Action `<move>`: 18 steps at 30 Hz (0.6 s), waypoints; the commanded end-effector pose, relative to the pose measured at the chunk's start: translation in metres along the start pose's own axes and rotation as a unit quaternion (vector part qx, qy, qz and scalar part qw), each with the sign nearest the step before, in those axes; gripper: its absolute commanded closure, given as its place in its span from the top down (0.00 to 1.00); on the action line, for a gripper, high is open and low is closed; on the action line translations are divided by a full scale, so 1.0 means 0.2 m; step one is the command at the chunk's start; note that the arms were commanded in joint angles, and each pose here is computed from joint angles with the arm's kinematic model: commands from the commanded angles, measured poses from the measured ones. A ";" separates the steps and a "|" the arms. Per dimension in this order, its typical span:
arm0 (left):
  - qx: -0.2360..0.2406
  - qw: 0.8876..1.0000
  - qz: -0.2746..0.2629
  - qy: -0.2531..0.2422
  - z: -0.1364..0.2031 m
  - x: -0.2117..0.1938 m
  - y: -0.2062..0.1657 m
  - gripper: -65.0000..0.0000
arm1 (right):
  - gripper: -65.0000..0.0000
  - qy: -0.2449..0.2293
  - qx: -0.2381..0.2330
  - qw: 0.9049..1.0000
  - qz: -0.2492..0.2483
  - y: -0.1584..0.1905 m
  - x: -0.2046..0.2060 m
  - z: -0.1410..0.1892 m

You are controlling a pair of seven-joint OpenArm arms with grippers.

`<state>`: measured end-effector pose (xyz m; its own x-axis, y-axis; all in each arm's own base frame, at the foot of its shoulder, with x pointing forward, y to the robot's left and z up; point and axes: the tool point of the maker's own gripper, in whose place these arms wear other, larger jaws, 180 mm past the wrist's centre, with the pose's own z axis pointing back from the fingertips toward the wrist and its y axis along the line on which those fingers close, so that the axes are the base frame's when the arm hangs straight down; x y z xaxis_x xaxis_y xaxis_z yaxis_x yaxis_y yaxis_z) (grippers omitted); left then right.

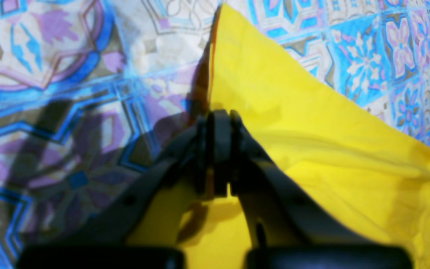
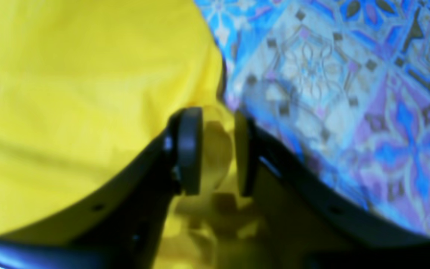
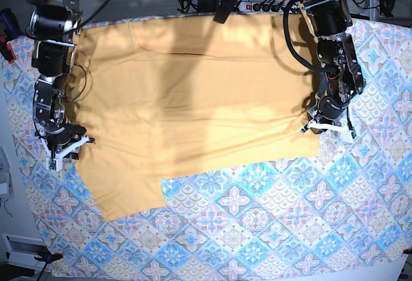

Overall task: Fold the T-shirt properly
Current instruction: 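Hold the side edges with both grippers and tighten the grip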

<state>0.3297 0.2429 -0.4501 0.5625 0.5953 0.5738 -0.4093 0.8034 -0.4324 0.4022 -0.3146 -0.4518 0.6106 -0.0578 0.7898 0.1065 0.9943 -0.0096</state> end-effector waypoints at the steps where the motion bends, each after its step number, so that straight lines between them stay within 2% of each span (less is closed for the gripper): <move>1: -0.010 1.000 -0.005 -0.024 0.01 0.09 -0.03 0.00 | 0.31 -0.033 -0.003 0.999 0.000 -0.03 0.14 -0.01; 6: -0.010 1.000 -0.005 -0.024 0.01 0.09 -0.03 0.00 | 0.40 -0.047 -0.005 0.999 -0.020 -0.04 0.15 -0.06; 12: -0.006 1.000 -0.005 -0.021 0.01 0.08 -0.01 0.00 | 0.54 -0.038 -0.006 0.999 -0.027 -0.03 0.13 -0.07; 18: -0.007 1.000 -0.004 -0.020 0.01 0.07 -0.02 0.00 | 0.56 -0.040 -0.021 0.998 -0.033 -0.06 0.17 -0.09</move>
<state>0.3251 0.2431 -0.4533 0.5664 0.5963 0.5689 -0.4143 0.8027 -0.4289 0.4164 -0.3176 -0.4628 0.6058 -0.1228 0.7861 0.1689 0.9853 0.0237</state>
